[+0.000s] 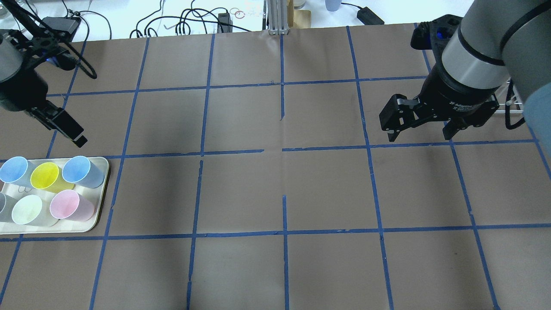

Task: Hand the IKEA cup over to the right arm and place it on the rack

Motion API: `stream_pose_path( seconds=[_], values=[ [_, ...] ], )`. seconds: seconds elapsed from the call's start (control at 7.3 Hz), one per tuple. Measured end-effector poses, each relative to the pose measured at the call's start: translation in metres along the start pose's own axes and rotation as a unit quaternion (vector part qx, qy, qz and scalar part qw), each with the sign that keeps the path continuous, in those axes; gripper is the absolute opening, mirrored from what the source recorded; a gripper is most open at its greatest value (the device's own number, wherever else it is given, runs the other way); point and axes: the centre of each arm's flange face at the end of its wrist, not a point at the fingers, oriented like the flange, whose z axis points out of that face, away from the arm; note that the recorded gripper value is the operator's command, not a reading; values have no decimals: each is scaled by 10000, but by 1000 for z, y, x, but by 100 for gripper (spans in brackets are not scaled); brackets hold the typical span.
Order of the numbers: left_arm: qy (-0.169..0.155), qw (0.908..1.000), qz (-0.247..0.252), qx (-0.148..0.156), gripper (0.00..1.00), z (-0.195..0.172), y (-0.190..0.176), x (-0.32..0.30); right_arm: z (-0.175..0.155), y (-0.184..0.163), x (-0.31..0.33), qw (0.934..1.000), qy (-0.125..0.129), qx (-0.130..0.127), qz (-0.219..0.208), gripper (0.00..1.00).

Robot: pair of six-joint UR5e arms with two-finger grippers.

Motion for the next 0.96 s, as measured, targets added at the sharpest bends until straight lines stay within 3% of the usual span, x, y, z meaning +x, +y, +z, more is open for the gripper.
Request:
stream_pose_path(
  seconds=[0.55, 0.96],
  values=[
    [-191, 9930, 1147, 228, 100, 95, 93, -109, -1, -1, 2, 10000, 5, 17, 29, 100],
    [197, 9862, 1597, 383, 100, 153, 137, -137, -1, -1, 3, 10000, 7, 38, 43, 100]
  ],
)
